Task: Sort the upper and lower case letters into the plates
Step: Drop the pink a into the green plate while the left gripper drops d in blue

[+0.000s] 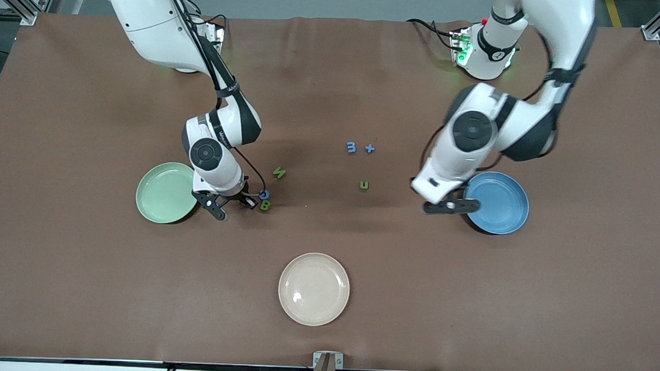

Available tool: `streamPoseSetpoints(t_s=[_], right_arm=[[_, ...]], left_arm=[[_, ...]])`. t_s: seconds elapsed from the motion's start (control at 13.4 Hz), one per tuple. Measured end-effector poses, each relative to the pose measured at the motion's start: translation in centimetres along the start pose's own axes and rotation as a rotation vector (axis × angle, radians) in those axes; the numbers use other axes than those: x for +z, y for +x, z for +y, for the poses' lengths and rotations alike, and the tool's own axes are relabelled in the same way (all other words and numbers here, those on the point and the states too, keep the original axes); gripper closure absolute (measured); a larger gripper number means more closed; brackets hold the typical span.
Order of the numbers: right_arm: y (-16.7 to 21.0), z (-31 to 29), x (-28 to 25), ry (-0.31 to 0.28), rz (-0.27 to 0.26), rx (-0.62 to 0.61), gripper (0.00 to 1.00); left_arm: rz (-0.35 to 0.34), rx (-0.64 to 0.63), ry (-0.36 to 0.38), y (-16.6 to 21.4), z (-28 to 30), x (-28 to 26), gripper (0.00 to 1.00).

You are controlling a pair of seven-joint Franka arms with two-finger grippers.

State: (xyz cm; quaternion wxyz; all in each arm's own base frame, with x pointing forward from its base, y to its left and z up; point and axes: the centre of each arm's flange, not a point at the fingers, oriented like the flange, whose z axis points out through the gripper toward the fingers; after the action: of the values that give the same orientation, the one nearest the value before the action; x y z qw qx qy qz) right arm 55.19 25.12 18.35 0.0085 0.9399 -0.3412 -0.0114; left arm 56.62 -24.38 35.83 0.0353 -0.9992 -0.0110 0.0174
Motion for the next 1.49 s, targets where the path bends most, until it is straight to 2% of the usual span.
streamPoseSetpoints(t_s=[0.37,0.6,0.82,1.05,1.34,1.49], right_arm=[[5.6,2.9,-7.1,-0.013,-0.035,-0.093,0.64],[8.9,7.0,-9.8,-0.006,-0.05,-0.176,0.64],[11.0,11.8,-8.9,-0.018,-0.078,-0.228,0.64],[11.3,15.0,-7.3,-0.016,-0.082,-0.246,0.64],[9.7,16.9,-4.3,0.019,-0.021,-0.246,0.64],[9.3,17.5,-3.1,0.017,-0.019,-0.245,0.64]], left_arm=[[-0.057,0.079,0.013,0.2,-13.8,1.4,0.64],[-0.038,0.096,-0.004,0.4,-18.7,3.7,0.64],[-0.008,0.107,-0.026,0.8,-20.6,6.5,0.64],[-0.019,0.106,-0.046,1.2,-20.7,10.0,0.64],[-0.031,0.106,-0.054,1.3,-21.4,13.6,0.64],[-0.038,0.121,-0.046,1.2,-21.6,15.1,0.64]])
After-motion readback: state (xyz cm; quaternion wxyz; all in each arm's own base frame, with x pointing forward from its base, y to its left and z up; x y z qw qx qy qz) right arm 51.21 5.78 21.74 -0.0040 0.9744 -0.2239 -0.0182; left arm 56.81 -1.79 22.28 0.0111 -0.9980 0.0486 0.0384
